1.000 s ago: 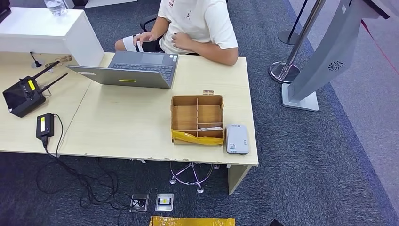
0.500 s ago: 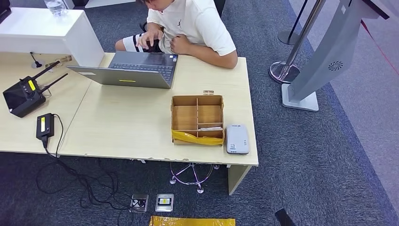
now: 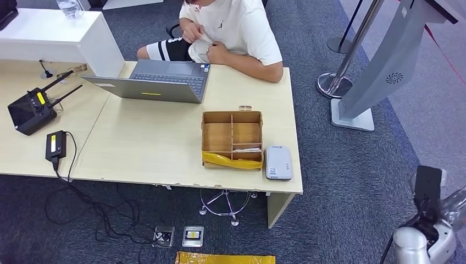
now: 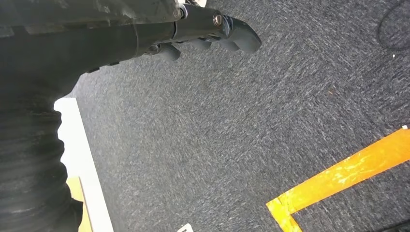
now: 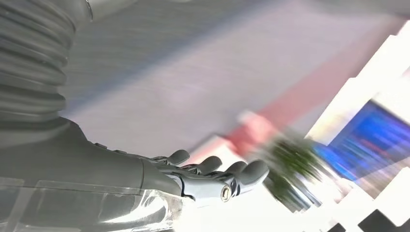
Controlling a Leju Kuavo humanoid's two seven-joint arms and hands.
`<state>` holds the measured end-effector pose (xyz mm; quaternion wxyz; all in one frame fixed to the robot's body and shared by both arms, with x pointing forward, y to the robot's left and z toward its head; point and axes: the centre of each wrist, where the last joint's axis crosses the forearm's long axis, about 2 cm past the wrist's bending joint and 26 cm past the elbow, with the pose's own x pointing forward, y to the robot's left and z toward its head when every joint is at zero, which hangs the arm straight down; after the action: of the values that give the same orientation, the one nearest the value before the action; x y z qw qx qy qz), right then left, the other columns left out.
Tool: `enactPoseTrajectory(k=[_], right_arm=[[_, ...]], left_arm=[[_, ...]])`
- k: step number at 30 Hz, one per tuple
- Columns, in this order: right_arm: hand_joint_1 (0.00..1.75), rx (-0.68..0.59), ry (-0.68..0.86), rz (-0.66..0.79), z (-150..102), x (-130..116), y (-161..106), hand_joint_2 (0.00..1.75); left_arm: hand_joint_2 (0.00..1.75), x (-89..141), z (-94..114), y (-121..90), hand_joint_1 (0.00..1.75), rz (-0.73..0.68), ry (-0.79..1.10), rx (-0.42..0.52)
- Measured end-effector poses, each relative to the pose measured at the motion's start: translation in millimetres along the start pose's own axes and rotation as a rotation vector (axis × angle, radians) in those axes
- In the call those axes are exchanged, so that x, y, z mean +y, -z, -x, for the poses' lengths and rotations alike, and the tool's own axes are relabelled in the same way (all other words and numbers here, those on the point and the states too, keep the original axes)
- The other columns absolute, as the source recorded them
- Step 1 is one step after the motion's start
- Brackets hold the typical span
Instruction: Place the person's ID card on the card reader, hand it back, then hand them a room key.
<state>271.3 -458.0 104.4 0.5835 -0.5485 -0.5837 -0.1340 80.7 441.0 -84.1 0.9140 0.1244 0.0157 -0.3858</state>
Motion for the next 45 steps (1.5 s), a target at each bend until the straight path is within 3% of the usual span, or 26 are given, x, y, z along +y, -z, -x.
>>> enactPoseTrajectory(k=[4,8,12,15,21,30,37,45], right_arm=[[0.00,-0.253,0.145,0.173,-75.1,-16.3,20.6,1.75],[0.00,-0.588,0.004,0.291,-134.7,-29.4,11.0,1.75],[0.00,-0.699,-0.008,0.338,-180.6,-33.3,-11.1,1.75],[0.00,-0.738,0.008,0.251,-211.7,-21.5,-32.5,1.75],[0.00,-0.929,0.017,-0.139,-268.9,20.8,-85.0,1.75],[0.00,-1.139,-0.204,-0.618,-283.9,78.3,-150.9,1.75],[0.00,-1.186,-0.329,-0.797,-272.6,103.1,-182.3,1.75],[0.00,-1.148,-0.467,-0.883,-253.6,126.2,-189.7,1.75]], left_arm=[[1.75,-0.5,0.0,0.1,0.00,-0.008,0.000,0.000],[1.75,-1.0,-1.4,0.1,0.00,-0.015,0.006,-0.006],[1.75,-1.8,-3.0,0.1,0.00,-0.015,0.008,-0.017],[1.75,-1.6,-4.4,0.0,0.00,-0.015,0.006,-0.027],[1.75,-0.1,-8.2,-0.5,0.00,-0.004,0.006,-0.039],[1.75,-0.4,-8.5,-0.5,0.00,0.001,0.045,-0.061],[1.75,-0.7,-8.4,-0.4,0.00,-0.001,0.056,-0.067],[1.75,-1.3,-8.2,-0.4,0.00,0.000,0.065,-0.067]])
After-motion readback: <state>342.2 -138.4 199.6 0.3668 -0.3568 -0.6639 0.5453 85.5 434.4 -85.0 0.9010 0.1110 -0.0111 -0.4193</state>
